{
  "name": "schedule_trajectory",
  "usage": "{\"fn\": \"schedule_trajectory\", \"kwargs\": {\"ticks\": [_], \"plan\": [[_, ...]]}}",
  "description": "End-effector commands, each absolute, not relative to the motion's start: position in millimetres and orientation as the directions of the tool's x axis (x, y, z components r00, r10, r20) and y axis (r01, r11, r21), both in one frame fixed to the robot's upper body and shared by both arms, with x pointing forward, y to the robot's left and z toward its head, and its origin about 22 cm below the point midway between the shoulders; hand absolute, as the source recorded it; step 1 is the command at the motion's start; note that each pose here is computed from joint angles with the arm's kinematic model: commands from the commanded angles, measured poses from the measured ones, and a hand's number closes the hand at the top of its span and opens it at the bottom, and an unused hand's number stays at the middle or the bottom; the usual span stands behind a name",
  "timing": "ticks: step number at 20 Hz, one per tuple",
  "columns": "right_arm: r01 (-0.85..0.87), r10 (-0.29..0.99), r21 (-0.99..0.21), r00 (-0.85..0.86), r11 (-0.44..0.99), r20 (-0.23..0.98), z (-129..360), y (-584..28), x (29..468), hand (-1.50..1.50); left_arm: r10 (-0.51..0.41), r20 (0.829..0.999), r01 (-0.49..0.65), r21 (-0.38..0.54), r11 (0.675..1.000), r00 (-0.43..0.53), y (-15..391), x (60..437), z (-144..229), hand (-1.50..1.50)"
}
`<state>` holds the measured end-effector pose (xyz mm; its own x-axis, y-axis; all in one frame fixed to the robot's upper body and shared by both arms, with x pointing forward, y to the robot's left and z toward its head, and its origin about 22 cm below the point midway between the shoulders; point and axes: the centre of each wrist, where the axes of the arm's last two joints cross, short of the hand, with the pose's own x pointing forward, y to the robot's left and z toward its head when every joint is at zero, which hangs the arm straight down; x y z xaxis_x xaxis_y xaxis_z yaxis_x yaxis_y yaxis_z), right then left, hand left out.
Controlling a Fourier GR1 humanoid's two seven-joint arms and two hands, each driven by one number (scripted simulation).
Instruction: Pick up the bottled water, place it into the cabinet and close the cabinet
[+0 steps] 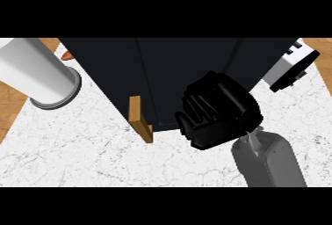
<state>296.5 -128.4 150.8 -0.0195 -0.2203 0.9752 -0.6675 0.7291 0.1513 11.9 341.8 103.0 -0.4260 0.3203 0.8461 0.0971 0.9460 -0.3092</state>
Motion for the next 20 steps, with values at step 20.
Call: {"fn": "schedule_trajectory", "kwargs": {"ticks": [20], "plan": [[-0.782, -0.206, 0.168, 0.051, 0.6, 0.977, 179, -72, 373, 1.5, 0.346, 0.85, 0.117, -0.327, 0.938, -0.398, 352, 5, 123, -1.5]]}}
